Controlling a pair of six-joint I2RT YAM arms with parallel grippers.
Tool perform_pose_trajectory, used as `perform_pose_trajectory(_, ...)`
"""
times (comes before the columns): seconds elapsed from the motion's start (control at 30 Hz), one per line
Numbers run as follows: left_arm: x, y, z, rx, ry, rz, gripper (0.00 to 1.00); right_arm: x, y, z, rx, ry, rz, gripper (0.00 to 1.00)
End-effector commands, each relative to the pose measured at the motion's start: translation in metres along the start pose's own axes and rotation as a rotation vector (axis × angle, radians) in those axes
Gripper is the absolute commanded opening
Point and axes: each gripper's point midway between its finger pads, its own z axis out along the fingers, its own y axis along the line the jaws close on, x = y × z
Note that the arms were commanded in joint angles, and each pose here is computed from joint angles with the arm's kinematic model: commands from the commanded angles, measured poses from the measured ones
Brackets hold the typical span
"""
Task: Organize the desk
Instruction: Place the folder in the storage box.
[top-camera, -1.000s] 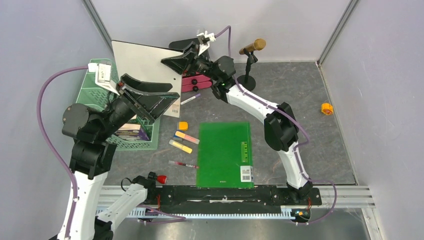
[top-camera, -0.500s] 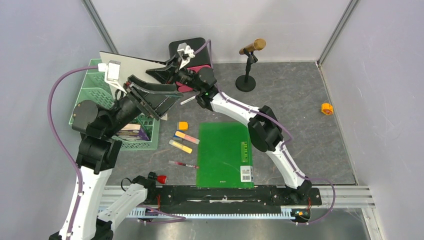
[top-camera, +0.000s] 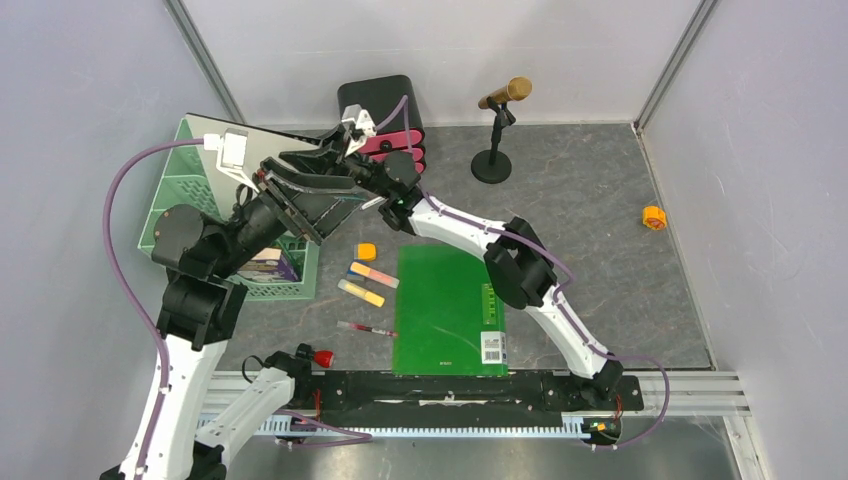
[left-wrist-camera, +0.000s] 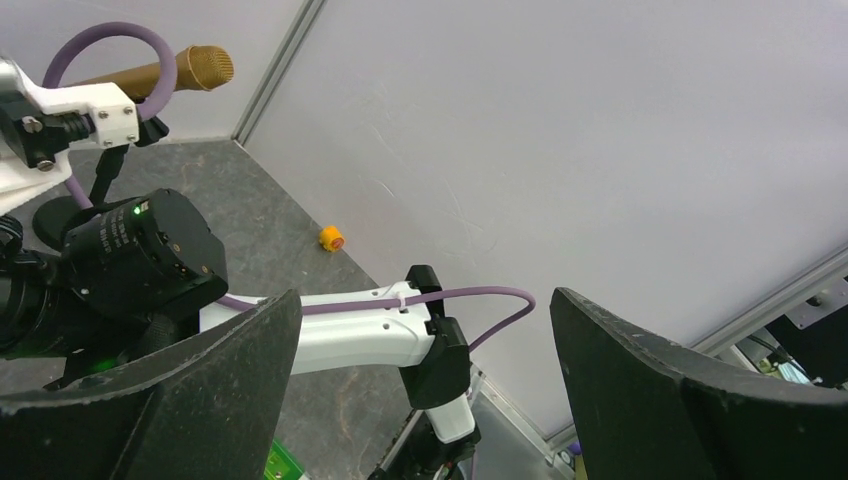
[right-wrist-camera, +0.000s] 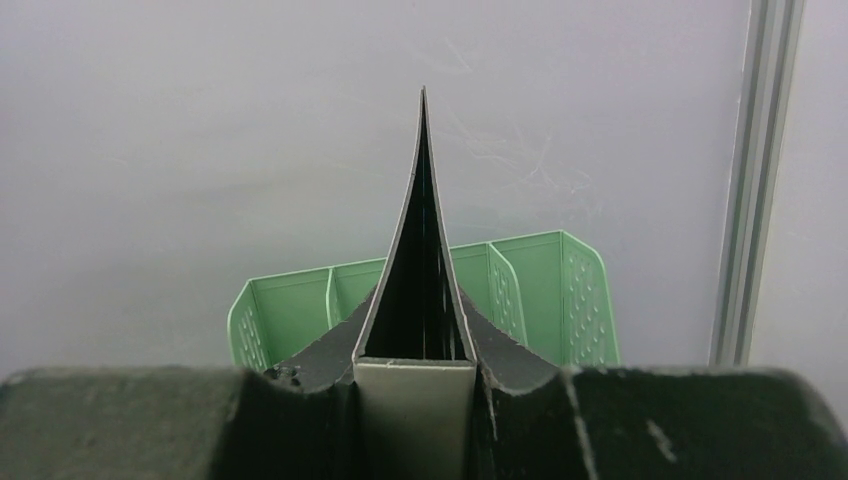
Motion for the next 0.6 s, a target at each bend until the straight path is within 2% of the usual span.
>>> perform_pose_trajectory(0.0, -0.003, -0.007, -0.002, 0.029, -0.012, 0.002, 1.00, -0.082, 0.018, 0.017, -0.037, -0.252, -0.136, 0.00)
perform_pose_trajectory(0.27, 0.004, 0.001, -0.003, 0.012, -0.005, -0.005, 1.00, -0.082, 0.024, 0.019, -0.017, -0.305, -0.168, 0.00)
perform_pose_trajectory(0.57, 0.011, 0.006, -0.007, -0.005, -0.004, -0.011, 1.00, -0.047, 0.032, 0.020, -0.025, -0.285, -0.156, 0.00)
